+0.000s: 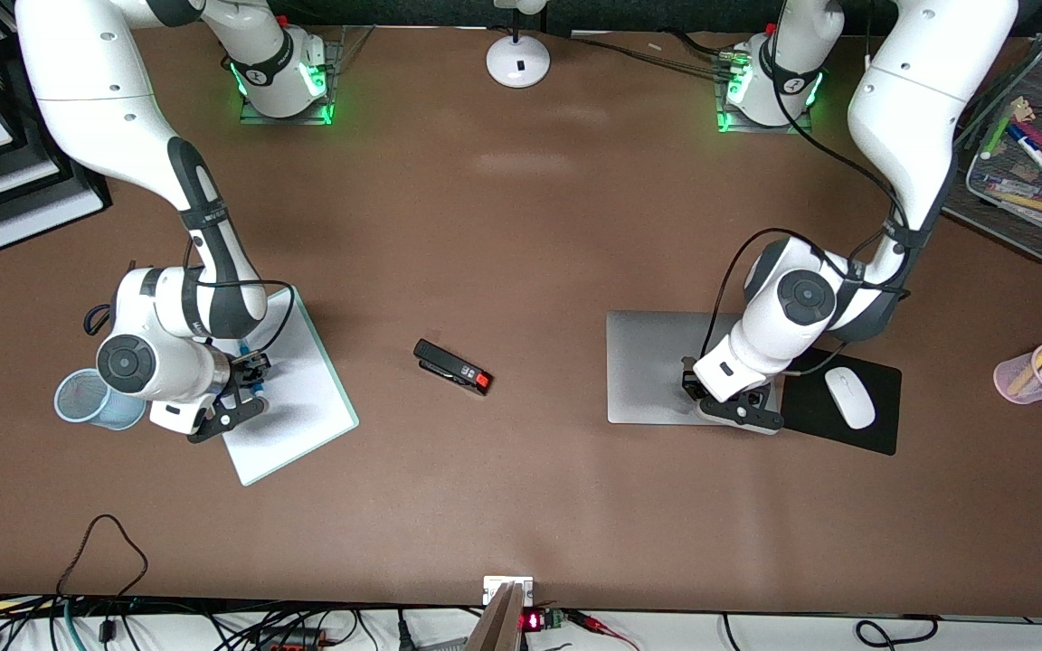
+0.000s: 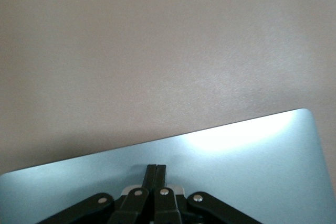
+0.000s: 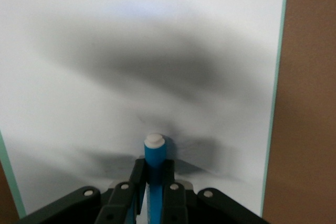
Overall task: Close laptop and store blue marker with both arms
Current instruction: 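Press the laptop lid shut with the left gripper while the right gripper lifts the marker, then carry the marker to the mesh cup while the left gripper withdraws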
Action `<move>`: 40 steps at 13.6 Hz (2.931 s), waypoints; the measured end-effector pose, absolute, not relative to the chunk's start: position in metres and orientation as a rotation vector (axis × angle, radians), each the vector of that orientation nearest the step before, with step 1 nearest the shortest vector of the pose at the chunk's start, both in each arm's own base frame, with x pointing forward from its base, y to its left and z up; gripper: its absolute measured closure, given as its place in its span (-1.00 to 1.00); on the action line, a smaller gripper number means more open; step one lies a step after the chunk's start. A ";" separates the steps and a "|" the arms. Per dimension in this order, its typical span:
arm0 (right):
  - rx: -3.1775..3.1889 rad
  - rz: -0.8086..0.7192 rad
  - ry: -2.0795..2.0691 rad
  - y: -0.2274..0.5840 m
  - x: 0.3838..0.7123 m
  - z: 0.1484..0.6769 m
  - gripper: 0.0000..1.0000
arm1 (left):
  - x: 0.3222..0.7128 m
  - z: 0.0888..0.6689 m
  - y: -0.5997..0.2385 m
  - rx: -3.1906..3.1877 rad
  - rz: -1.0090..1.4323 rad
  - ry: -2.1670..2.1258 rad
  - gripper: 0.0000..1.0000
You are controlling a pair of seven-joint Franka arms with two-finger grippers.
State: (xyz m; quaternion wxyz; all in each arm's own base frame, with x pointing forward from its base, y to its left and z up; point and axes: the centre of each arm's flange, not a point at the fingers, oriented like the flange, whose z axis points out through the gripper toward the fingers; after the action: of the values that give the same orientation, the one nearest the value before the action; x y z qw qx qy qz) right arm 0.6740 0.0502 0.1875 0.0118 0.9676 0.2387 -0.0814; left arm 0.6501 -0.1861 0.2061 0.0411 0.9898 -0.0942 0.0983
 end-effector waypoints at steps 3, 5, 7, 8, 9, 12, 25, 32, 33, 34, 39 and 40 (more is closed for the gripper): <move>3.004 -0.245 0.805 0.050 0.675 0.189 0.67 | 0.647 0.189 -0.187 3.027 0.279 -0.291 0.98; 2.999 -0.209 0.822 0.051 0.682 0.197 0.67 | 0.647 0.186 -0.187 3.026 0.275 -0.291 0.98; 2.994 -0.156 0.832 0.053 0.691 0.212 0.67 | 0.647 0.187 -0.187 3.026 0.276 -0.291 0.98; 2.991 -0.125 0.840 0.054 0.696 0.223 0.67 | 0.648 0.188 -0.187 3.026 0.281 -0.290 0.98; 2.989 -0.090 0.848 0.056 0.700 0.236 0.67 | 0.652 0.191 -0.186 3.024 0.295 -0.285 0.98; 2.987 0.033 0.914 0.068 0.706 0.286 0.67 | 0.669 0.222 -0.179 3.053 0.294 -0.280 0.98; 2.913 0.470 1.685 -0.054 0.686 0.413 0.67 | 0.626 0.475 -0.150 3.185 -0.186 -0.403 0.09; 2.738 0.832 2.136 -0.140 0.661 0.400 0.67 | 0.618 0.515 -0.126 3.133 -0.220 -0.301 -1.00; 2.736 0.878 2.165 -0.154 0.658 0.397 0.67 | 0.617 0.520 -0.117 3.111 -0.219 -0.266 -1.00; 2.728 0.925 2.182 -0.168 0.655 0.395 0.67 | 0.616 0.524 -0.109 3.100 -0.226 -0.245 -1.00; 2.688 1.090 2.208 -0.224 0.653 0.372 0.67 | 0.606 0.533 -0.096 3.101 -0.270 -0.238 -1.00; 2.688 1.125 2.198 -0.233 0.655 0.364 0.67 | 0.602 0.536 -0.088 3.114 -0.264 -0.235 -1.00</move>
State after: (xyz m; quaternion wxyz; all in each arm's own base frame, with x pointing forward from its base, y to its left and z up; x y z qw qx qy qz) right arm 0.6545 -0.2327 0.3644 -0.2515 0.7127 0.5829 0.2984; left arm 0.6017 -0.0877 0.5356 0.0036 0.9936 -0.0750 -0.0843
